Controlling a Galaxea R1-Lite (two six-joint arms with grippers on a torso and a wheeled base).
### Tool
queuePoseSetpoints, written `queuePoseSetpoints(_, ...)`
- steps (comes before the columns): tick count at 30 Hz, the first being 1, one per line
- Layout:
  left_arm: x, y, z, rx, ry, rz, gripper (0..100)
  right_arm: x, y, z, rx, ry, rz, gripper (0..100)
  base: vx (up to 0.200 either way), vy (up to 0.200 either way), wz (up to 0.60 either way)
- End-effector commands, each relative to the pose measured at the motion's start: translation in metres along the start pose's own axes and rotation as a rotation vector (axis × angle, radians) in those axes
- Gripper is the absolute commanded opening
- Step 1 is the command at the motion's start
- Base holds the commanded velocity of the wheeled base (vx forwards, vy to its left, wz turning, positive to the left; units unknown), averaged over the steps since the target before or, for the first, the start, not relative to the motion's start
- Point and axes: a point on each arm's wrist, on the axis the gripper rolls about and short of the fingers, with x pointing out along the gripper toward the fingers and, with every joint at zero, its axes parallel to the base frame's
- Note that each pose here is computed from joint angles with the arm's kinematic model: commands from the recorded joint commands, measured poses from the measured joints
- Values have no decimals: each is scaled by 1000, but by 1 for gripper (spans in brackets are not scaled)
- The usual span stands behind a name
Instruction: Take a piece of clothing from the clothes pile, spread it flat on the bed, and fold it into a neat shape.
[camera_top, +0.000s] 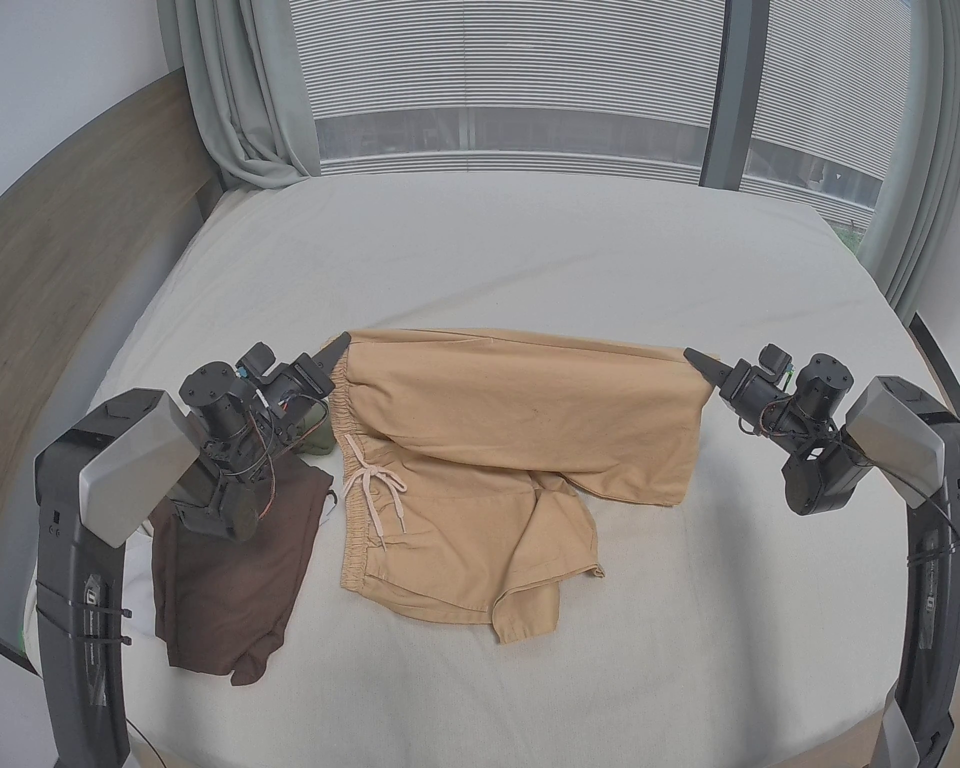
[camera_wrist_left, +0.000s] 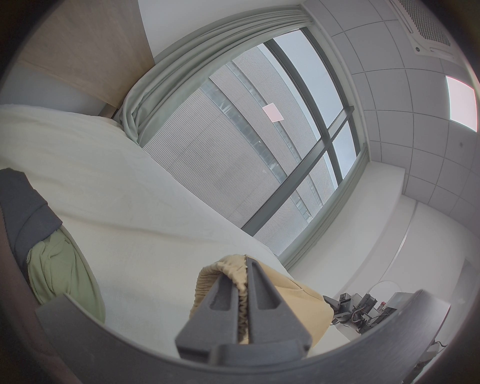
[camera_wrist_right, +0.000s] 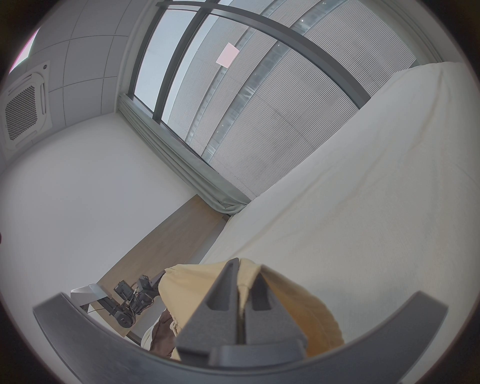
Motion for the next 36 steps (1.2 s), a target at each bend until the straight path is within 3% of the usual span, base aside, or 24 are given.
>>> queuePoseSetpoints(1,3,3,-2,-3,4,-2,0,5,-7,-3,-6,-1,10,0,0,0,0)
queuePoseSetpoints(3,3,5,-7,-6,12,2,0,6,-9,-4,-6,-1,12,0,0,0,0)
queuePoseSetpoints(4,3,6,-8,-7,14,1,0,7,-9,-4,-9,-5,13,100,0,0,0)
queuePoseSetpoints(5,4,8,-9,-6,12,2,100,9,-10,-3,-12,-10,16,100,0,0,0)
queuePoseSetpoints(10,7,12,-6,-23,28,24,100,9,-15,0,-18,-23,10,100,0,0,0)
queuePoseSetpoints(16,8,20,-10,-74,93,128,100,-6,-5,-2,-12,-12,-11,100,0,0,0)
queuePoseSetpoints(20,7,27,-4,-76,58,217,100,-21,7,-8,-8,-6,-16,100,0,0,0)
queuePoseSetpoints(23,6,26,1,-74,46,235,100,-28,16,-12,-5,16,-29,100,0,0,0)
queuePoseSetpoints(29,-8,2,16,-75,49,242,100,-49,28,-31,-40,96,-76,100,0,0,0)
queuePoseSetpoints(33,-13,-2,16,-75,59,250,100,-55,32,-37,-38,119,-88,100,0,0,0)
queuePoseSetpoints(36,-31,-17,17,-78,78,242,100,-63,45,-53,-11,179,-95,100,0,0,0)
